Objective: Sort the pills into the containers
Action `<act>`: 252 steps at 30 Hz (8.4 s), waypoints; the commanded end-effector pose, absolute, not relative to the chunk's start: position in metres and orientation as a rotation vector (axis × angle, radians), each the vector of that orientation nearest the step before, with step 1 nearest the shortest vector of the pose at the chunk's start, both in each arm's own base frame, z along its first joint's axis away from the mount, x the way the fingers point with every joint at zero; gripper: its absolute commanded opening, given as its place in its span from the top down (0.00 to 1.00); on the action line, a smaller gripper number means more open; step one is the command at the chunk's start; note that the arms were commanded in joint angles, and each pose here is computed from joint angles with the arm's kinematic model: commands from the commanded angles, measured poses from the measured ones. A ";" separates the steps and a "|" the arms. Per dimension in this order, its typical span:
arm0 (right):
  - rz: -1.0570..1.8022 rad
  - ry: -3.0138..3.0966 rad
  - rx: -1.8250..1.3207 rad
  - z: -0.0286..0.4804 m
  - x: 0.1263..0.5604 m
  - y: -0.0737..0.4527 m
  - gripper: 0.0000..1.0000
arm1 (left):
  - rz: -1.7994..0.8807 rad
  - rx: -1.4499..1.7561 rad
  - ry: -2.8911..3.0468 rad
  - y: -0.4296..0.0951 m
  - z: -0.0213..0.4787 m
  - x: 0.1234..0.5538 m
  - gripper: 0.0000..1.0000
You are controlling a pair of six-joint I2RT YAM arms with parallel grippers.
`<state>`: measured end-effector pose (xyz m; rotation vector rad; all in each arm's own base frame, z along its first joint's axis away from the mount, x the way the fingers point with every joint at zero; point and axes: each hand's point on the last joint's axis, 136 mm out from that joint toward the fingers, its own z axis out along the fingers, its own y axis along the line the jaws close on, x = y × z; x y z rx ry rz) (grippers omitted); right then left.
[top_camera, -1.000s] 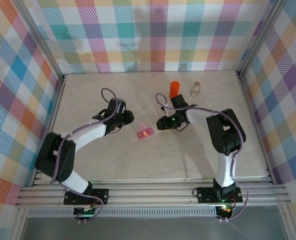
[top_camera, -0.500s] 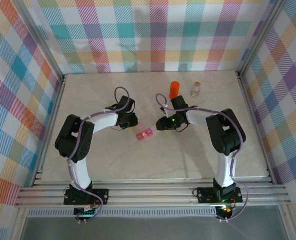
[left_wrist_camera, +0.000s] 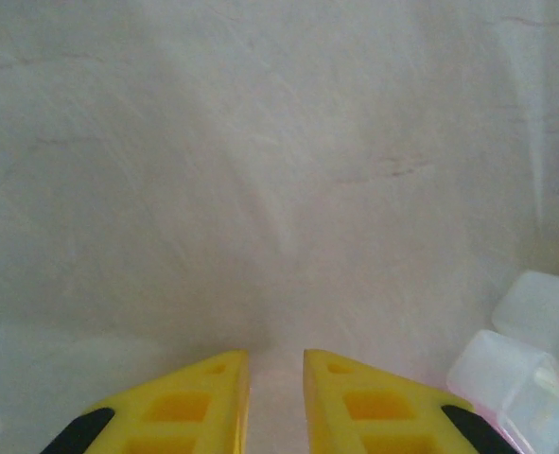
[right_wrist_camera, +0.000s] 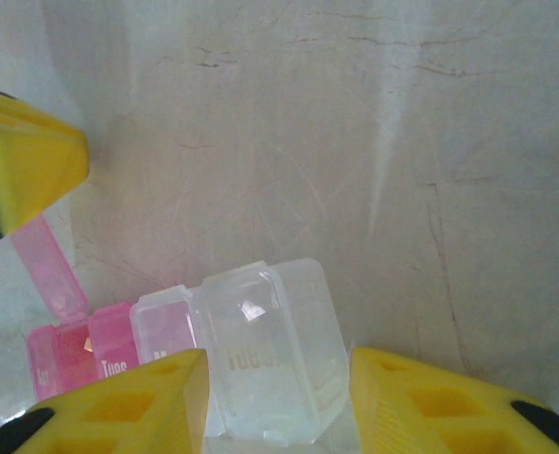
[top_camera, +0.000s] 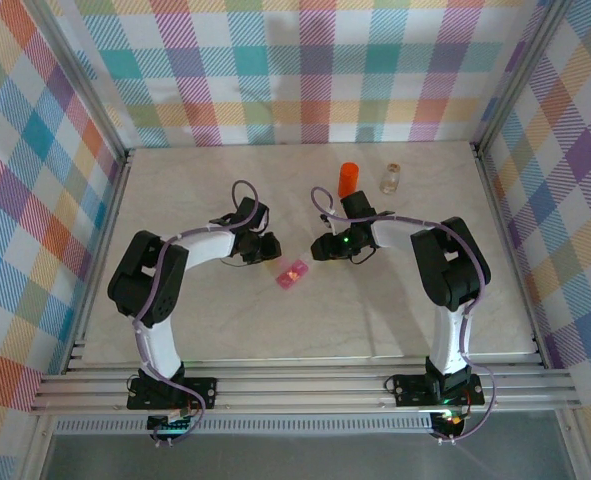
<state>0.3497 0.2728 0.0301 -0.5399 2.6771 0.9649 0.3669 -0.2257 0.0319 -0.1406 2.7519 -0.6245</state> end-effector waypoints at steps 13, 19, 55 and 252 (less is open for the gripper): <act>0.914 2.766 -0.500 0.005 0.340 0.262 0.57 | -0.800 -0.030 2.671 -0.260 0.083 0.344 0.78; 0.918 2.768 -0.502 0.004 0.340 0.263 0.56 | -0.775 -0.055 2.669 -0.241 0.091 0.346 0.54; 0.917 2.782 -0.485 0.001 0.339 0.262 0.56 | -0.954 0.060 2.682 -0.298 0.091 0.304 0.64; 0.869 2.350 -0.072 0.076 0.394 0.254 0.50 | -0.494 -0.275 2.387 -0.315 0.064 0.431 0.67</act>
